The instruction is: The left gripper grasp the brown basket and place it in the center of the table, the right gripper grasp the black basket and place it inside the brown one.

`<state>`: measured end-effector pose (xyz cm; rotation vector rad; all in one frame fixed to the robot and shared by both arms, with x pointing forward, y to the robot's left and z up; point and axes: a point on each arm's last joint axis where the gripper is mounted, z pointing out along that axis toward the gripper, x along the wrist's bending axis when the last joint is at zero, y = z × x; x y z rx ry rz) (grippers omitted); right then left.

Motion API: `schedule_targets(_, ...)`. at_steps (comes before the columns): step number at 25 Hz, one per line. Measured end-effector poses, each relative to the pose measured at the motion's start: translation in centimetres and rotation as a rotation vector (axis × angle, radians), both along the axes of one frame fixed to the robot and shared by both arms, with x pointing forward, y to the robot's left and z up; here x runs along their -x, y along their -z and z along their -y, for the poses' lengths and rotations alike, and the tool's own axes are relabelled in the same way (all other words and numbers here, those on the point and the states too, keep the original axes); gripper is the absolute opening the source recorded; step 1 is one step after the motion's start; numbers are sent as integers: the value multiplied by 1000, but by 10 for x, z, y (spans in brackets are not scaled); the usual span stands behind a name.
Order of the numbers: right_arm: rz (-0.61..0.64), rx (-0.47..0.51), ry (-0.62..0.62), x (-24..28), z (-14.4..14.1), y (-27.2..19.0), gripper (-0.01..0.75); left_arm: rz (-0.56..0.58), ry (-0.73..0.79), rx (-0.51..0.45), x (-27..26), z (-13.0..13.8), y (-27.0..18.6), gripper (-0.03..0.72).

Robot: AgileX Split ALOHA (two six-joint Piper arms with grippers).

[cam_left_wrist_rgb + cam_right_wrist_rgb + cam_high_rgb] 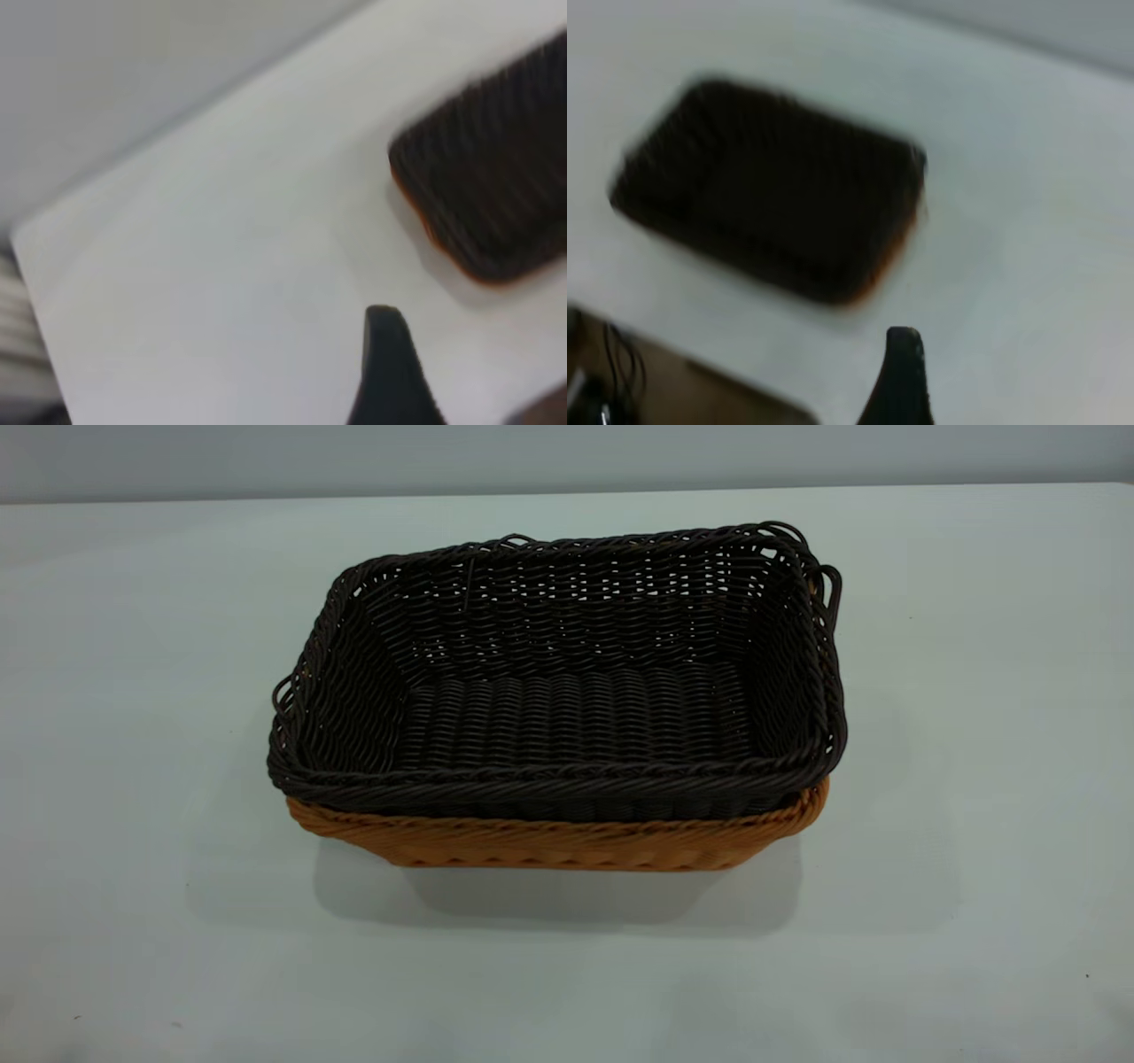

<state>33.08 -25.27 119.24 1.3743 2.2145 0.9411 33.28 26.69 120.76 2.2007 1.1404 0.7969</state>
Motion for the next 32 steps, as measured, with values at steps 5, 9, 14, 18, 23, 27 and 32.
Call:
schedule_targets(5,-89,45,8,25,11,73,573,-198,-76,-40,-5,3,63,433)
schedule_targets(9,-118,56,28,37,17,124,573,-357,-130,-76,-4,5,110,433)
schedule_targets(14,-127,67,44,48,23,160,573,-511,-150,-155,4,2,162,433)
schedule_targets(18,-95,51,53,51,25,159,573,-600,-137,-140,12,3,191,433)
schedule_targets(23,-93,48,56,51,25,158,573,-631,-99,-68,18,9,200,433)
schedule_targets(27,-93,48,56,51,25,158,573,-584,-57,-32,24,7,195,433)
schedule_targets(32,-93,48,56,51,25,158,573,-505,-41,15,34,2,188,433)
